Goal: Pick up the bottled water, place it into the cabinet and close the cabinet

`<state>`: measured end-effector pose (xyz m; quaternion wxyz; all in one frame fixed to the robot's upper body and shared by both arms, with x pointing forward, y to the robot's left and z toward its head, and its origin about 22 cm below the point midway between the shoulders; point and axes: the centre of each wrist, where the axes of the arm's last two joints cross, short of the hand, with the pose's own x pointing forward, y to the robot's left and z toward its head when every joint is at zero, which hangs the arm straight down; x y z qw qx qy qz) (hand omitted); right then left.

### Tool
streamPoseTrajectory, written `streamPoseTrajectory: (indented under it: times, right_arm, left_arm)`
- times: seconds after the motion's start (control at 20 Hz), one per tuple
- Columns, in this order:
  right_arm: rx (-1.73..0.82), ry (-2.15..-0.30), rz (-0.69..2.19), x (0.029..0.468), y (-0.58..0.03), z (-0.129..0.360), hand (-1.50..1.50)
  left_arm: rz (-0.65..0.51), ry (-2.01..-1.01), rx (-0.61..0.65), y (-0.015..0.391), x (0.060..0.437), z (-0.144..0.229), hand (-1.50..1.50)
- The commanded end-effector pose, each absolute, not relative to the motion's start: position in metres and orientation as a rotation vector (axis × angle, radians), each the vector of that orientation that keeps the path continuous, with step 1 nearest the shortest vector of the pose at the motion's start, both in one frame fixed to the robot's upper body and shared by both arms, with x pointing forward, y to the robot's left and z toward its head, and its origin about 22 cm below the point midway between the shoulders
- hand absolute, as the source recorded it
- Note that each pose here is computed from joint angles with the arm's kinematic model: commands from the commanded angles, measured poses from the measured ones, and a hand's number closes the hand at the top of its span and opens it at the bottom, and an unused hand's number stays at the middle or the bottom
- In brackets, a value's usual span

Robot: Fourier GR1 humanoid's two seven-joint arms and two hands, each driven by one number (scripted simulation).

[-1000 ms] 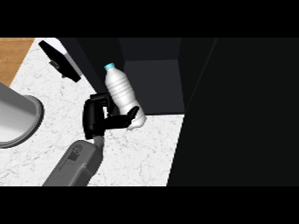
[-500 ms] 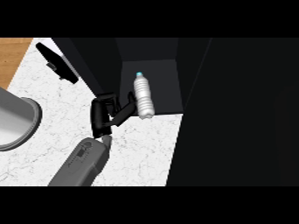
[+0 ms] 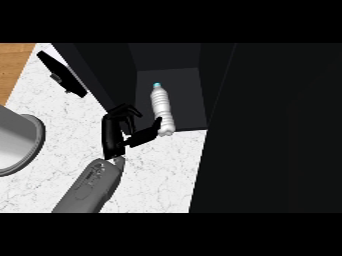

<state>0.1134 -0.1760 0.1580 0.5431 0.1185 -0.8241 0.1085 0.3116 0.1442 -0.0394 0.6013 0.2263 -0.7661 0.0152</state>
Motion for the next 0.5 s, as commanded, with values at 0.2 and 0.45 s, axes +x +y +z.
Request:
streamPoseTrajectory:
  times: [0.2, 0.45]
  right_arm:
    - [0.308, -1.966, 0.274, 0.111, -0.176, 0.159, -1.50]
    - [0.318, -1.980, 0.273, 0.111, -0.178, 0.163, -1.50]
  left_arm:
    - [0.025, -1.783, 0.365, 0.115, 0.368, 0.021, -1.50]
    - [0.046, -1.786, 0.334, 0.104, 0.362, 0.021, -1.50]
